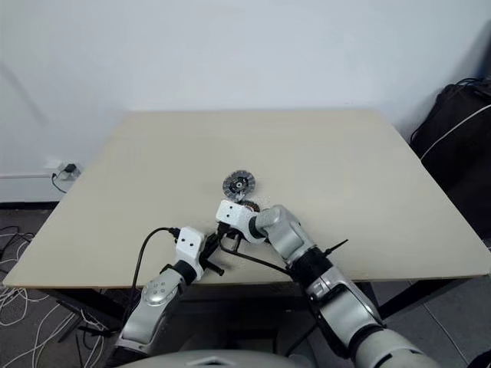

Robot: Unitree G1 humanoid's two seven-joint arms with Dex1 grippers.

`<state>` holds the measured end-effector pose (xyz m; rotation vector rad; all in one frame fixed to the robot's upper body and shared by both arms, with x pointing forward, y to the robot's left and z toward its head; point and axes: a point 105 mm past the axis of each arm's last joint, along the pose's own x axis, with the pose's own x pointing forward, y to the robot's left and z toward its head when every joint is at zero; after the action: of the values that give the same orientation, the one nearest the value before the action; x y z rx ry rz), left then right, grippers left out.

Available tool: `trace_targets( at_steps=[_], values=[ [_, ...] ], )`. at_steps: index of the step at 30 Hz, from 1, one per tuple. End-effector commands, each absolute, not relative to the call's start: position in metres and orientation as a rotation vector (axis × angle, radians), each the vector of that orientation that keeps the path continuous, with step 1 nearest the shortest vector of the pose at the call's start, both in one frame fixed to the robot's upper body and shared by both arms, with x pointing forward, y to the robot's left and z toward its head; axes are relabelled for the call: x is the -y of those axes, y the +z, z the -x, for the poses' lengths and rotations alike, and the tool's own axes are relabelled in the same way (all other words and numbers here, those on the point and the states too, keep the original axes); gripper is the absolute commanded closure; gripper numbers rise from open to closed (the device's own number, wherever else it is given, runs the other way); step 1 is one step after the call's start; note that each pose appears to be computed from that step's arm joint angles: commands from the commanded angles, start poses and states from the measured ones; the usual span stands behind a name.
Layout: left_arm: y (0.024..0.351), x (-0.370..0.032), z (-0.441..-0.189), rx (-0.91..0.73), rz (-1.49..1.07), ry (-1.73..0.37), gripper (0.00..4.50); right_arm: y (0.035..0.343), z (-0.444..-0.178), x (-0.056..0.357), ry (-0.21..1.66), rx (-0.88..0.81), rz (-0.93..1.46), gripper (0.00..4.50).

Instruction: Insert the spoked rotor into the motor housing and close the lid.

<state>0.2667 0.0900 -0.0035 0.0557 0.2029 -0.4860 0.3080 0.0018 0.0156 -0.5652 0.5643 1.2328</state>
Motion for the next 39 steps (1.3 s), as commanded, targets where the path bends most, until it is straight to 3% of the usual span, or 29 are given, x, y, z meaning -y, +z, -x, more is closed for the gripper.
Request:
trace_targets(
  at_steps=[1,4,8,13,16,20,37,39],
  values=[
    [0.006,-0.090,-0.272,-0.161,-0.054,-0.485,4.50,0.028,-0.299,-0.008,1.274,-0.521,0.565,4.47],
    [0.005,-0.089,-0.271,-0.163,-0.053,-0.488,4.50,0.033,-0.297,-0.007,1.258,-0.481,0.577,4.47],
    [0.005,-0.088,-0.271,-0.167,-0.053,-0.494,4.50,0.042,-0.319,-0.003,1.123,-0.392,0.605,4.47],
    [0.005,-0.088,-0.271,-0.168,-0.054,-0.497,4.50,0.039,-0.334,0.002,1.038,-0.394,0.599,4.47],
    [0.004,-0.089,-0.271,-0.168,-0.056,-0.497,4.50,0.037,-0.336,0.003,1.031,-0.401,0.600,3.86],
    [0.005,-0.089,-0.271,-0.168,-0.056,-0.494,4.50,0.033,-0.341,0.007,1.010,-0.414,0.617,2.57],
    [0.006,-0.104,-0.259,-0.140,-0.090,-0.509,4.50,0.017,-0.342,0.016,1.022,-0.494,0.614,2.57],
    [0.005,-0.105,-0.257,-0.139,-0.089,-0.511,4.50,0.016,-0.343,0.016,1.023,-0.498,0.612,2.97]
  ],
)
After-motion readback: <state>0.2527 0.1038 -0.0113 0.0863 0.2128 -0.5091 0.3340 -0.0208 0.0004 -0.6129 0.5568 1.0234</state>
